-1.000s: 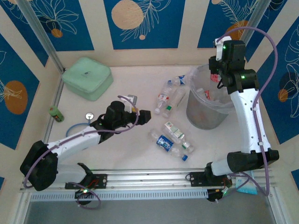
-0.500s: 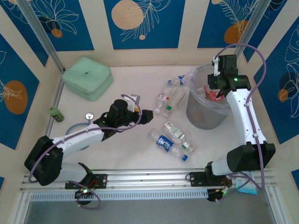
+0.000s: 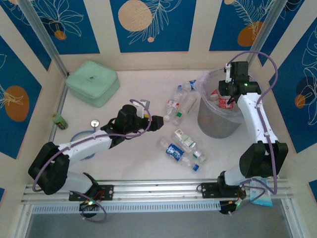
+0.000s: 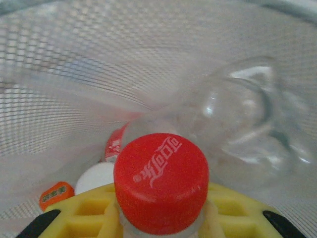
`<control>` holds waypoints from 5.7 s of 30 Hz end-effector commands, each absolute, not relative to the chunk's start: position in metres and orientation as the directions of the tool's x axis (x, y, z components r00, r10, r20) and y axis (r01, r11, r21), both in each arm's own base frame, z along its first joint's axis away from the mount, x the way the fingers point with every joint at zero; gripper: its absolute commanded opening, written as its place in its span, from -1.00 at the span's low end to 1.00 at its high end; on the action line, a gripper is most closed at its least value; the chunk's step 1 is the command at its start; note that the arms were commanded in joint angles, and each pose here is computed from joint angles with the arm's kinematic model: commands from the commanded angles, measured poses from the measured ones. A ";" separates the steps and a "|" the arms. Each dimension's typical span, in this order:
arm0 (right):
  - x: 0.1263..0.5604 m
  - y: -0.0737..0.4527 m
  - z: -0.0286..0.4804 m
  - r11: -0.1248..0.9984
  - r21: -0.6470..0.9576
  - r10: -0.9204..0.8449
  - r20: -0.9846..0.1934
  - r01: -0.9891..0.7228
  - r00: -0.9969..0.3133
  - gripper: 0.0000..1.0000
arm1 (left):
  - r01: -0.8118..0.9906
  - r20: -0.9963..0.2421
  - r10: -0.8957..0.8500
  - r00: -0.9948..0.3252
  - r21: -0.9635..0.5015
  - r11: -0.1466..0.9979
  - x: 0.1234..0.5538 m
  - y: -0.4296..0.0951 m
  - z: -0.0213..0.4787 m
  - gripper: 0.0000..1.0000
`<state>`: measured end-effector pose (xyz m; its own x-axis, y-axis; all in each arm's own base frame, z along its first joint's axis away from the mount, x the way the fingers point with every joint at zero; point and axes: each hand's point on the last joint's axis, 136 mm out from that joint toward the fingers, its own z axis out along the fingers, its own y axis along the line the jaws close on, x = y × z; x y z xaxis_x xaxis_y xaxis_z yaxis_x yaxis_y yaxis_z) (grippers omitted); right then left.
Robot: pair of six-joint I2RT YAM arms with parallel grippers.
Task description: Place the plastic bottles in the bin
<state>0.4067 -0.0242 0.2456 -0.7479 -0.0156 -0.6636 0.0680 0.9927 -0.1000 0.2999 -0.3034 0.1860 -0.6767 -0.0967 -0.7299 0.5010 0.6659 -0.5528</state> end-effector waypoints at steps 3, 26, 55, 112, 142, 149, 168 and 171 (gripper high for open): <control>0.364 -0.008 0.198 0.996 0.038 0.088 -0.444 0.080 -0.891 -1.00 | 0.524 -0.740 -0.118 -0.662 -0.570 0.633 0.305 -0.312 0.203 0.86; 0.374 0.000 0.326 0.978 0.179 0.202 -0.653 0.110 -0.730 -0.02 | 0.504 -0.726 -0.088 -0.682 -0.554 0.663 0.311 -0.313 0.184 0.87; 0.356 0.023 0.341 0.925 0.380 0.315 -0.734 0.021 -0.602 0.02 | 0.432 -0.700 0.070 -0.711 -0.355 0.829 0.391 -0.339 0.130 0.75; 0.327 0.212 0.378 0.665 0.594 0.128 -0.688 -0.453 -0.714 0.98 | 0.683 -0.917 -0.172 -0.361 -0.385 0.621 0.307 -0.277 0.268 -0.85; 0.361 0.235 0.358 0.621 0.630 0.080 -0.643 -0.467 -0.762 -0.16 | 0.793 -0.940 -0.078 -0.332 -0.323 0.517 0.277 -0.310 0.262 0.06; 0.354 0.200 0.413 0.679 0.525 0.114 -0.766 -0.513 -0.633 -0.39 | 0.706 -0.920 -0.113 -0.375 -0.363 0.608 0.288 -0.294 0.258 0.99; 0.329 0.005 0.489 0.995 -0.086 -0.060 -0.934 0.058 -0.352 -0.87 | 0.632 -0.844 -0.054 -0.533 -0.440 0.638 0.296 -0.303 0.198 1.00; 0.331 -0.009 0.475 0.994 -0.060 -0.020 -0.913 0.087 -0.407 -0.89 | 0.632 -0.841 -0.051 -0.539 -0.443 0.635 0.295 -0.304 0.196 0.99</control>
